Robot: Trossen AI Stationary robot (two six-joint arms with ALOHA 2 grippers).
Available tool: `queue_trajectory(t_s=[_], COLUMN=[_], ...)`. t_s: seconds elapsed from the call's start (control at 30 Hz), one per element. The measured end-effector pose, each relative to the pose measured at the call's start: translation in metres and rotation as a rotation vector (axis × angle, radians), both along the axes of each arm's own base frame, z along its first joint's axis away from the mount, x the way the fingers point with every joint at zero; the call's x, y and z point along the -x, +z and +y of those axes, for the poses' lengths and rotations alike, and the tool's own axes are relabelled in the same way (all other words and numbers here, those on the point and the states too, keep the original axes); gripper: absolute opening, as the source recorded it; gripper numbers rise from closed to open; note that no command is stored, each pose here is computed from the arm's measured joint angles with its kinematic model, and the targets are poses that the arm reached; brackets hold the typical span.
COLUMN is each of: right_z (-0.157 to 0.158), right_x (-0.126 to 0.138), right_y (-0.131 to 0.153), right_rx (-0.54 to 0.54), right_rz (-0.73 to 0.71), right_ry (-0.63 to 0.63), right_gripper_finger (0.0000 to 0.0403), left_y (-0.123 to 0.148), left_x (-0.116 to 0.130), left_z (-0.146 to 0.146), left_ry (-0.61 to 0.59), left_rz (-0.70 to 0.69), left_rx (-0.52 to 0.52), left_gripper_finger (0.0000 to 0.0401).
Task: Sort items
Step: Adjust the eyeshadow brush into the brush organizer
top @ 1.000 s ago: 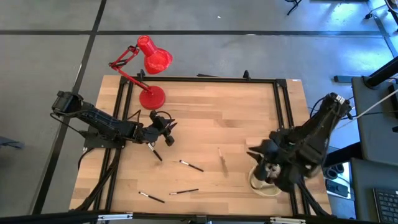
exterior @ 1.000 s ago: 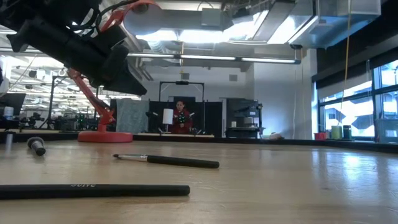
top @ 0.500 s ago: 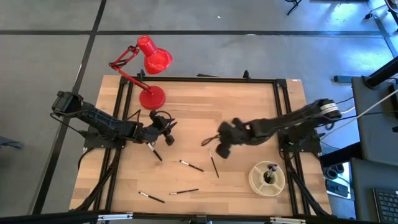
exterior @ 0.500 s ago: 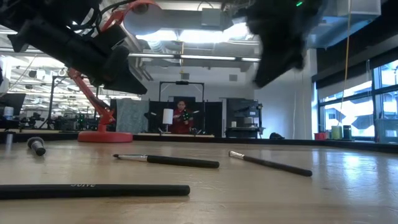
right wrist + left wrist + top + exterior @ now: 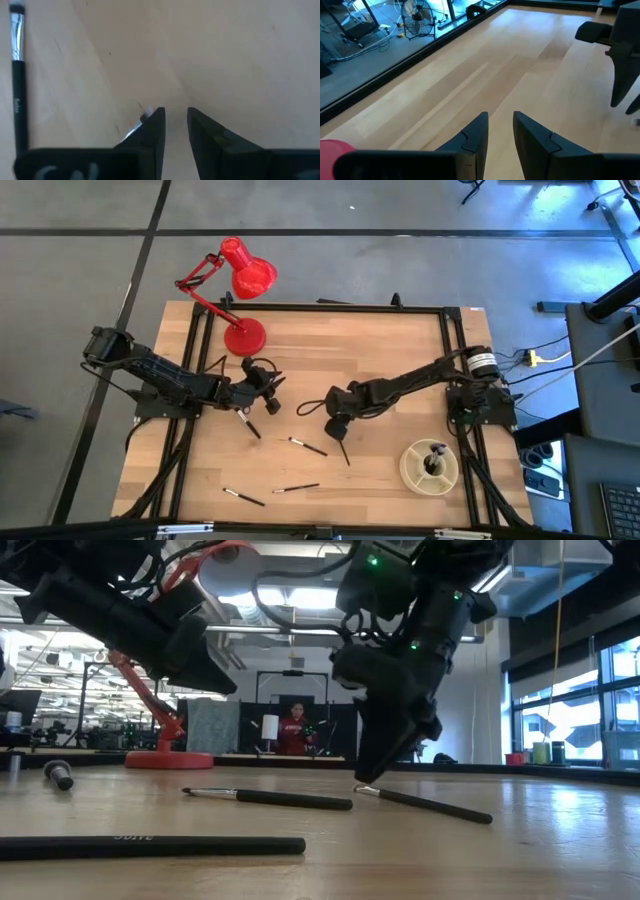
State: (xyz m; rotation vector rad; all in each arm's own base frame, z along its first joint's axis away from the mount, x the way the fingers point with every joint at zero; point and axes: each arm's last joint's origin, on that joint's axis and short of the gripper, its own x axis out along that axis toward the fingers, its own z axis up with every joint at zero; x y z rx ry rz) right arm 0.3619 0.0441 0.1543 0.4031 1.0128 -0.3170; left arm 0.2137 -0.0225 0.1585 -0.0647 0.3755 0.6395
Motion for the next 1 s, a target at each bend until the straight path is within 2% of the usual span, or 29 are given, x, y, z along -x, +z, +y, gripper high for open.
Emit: queue_trajectory(t_s=[0.23, 0.53, 0.8, 0.9, 1.0], right_z=[0.005, 0.014, 0.018, 0.022, 0.024], right_x=[-0.002, -0.002, -0.007, -0.006, -0.006], right_y=[0.002, 0.001, -0.012, -0.013, -0.013], right_rx=[-0.070, -0.086, -0.101, -0.111, -0.124], right_rz=[-0.032, -0.043, -0.030, -0.025, -0.023], right_ry=[-0.070, -0.067, -0.072, -0.049, -0.032], right_gripper_finger=[0.0081, 0.0081, 0.0080, 0.0064, 0.0026], left_y=[0.000, 0.000, 0.001, 0.001, 0.001], left_x=[0.000, 0.000, 0.000, 0.000, 0.000], left_z=[0.000, 0.000, 0.000, 0.000, 0.000], left_ry=[-0.008, -0.010, -0.012, -0.012, -0.013], left_rz=[0.012, 0.016, 0.012, 0.011, 0.012], left_rx=[-0.016, -0.021, -0.023, -0.023, -0.024], left_gripper_finger=[0.0086, 0.0086, 0.0086, 0.0086, 0.0086])
